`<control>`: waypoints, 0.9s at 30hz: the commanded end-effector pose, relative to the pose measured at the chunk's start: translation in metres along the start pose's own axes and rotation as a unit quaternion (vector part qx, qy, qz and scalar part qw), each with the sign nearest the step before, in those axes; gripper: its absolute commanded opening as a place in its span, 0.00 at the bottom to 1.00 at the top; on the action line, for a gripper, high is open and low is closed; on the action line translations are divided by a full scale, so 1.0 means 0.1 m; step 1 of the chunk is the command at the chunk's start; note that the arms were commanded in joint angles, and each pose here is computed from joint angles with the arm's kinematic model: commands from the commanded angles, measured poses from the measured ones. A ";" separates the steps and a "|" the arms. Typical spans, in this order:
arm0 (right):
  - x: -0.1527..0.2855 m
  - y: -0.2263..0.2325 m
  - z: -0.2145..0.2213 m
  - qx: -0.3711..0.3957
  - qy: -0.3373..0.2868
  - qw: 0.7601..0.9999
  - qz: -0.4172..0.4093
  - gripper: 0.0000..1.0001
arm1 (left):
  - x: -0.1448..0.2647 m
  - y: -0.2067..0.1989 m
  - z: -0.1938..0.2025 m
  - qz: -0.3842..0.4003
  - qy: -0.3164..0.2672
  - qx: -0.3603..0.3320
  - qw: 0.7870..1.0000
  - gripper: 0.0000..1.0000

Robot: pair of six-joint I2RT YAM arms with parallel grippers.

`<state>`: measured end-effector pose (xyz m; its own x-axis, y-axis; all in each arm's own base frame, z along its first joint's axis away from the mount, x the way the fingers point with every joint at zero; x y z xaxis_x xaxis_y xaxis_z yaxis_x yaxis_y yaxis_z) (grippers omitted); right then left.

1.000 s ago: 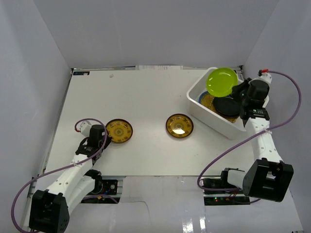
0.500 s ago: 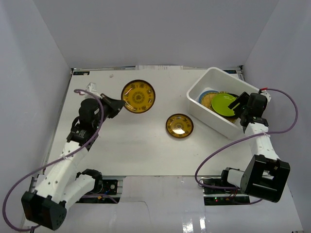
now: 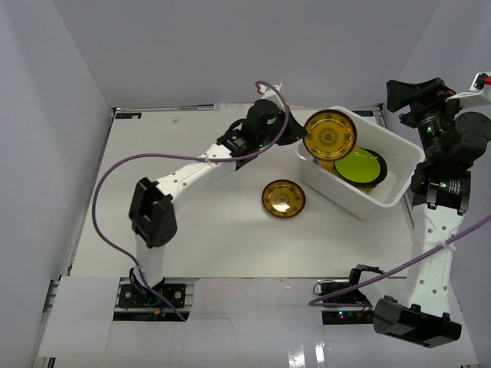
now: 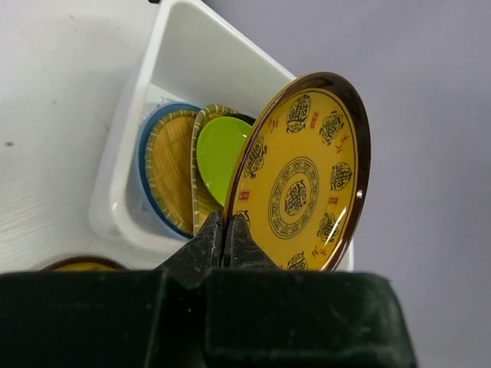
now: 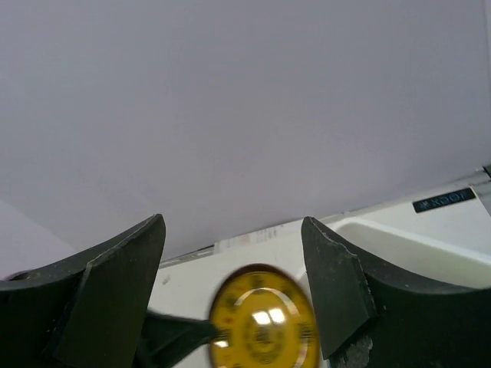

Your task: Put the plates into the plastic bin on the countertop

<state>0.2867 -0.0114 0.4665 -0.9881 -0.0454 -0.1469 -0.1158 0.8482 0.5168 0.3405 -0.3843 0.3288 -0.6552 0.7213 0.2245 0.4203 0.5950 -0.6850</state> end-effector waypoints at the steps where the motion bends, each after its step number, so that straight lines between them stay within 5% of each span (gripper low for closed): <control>1: 0.12 0.23 -0.08 -0.003 0.009 0.998 -0.056 0.77 | -0.36 -0.18 0.12 0.001 0.009 -0.027 1.000 0.00; 16: 0.27 0.19 0.47 0.003 0.063 0.994 -0.086 0.78 | -1.46 -0.23 0.98 0.051 0.071 -0.003 0.996 0.03; 23: 0.29 0.16 0.51 0.009 0.067 0.995 -0.077 0.78 | -1.29 -0.43 0.62 0.063 0.022 -0.027 0.997 0.79; 27: 0.29 0.22 0.49 0.006 0.070 0.993 -0.095 0.78 | -0.81 -0.85 -0.07 0.102 -0.051 -0.053 0.992 0.98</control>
<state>0.2664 0.0262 0.4152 -0.9693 -0.2385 -0.0597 -0.2341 0.8212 0.5204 0.3744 -0.5279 0.2161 -0.5418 0.7776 0.3190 0.4679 0.5943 -0.6541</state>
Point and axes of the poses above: each gripper's point midway between its finger pads, its own x axis back along the fingers, its own y axis along the line the jaws close on, z = x × y, the point moved 6 cm from there along x, back along the fingers, and after that the axes turned 1 degree about x, right-handed, at the moved point
